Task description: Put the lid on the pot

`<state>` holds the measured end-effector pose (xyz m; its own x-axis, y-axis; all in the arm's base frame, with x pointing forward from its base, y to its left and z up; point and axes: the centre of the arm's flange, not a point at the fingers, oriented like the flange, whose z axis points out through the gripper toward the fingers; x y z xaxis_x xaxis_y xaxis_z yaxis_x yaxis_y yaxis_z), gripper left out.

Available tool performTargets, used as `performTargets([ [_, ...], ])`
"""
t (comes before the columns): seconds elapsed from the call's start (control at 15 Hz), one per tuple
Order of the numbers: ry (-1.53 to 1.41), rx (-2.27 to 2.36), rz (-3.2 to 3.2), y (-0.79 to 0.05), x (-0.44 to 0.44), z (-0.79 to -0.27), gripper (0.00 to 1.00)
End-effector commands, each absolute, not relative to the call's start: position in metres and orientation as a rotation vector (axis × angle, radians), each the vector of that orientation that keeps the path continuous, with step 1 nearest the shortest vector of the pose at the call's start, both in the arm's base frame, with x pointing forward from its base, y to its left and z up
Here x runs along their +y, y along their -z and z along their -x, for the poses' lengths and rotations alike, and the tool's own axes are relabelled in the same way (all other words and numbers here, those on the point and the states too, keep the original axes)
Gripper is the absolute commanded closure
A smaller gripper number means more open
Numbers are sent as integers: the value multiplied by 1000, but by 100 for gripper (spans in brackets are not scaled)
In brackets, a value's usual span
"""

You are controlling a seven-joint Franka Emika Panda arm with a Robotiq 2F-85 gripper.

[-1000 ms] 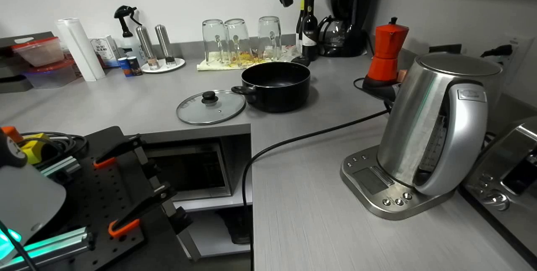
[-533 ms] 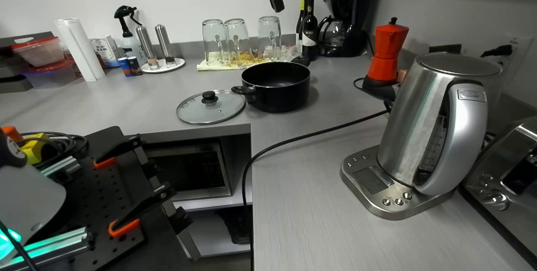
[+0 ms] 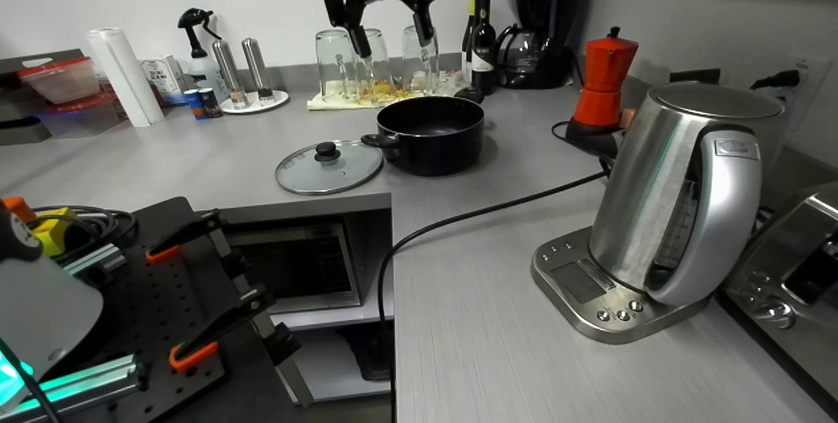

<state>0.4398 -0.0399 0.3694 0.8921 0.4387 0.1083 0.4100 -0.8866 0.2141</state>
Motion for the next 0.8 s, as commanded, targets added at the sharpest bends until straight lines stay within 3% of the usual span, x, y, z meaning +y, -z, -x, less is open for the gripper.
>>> performTargets([
  [0.0, -165, 784, -2830, -358, 9, -422, 0],
  [0.73, 52, 1311, -2633, -314, 150, -413, 0],
])
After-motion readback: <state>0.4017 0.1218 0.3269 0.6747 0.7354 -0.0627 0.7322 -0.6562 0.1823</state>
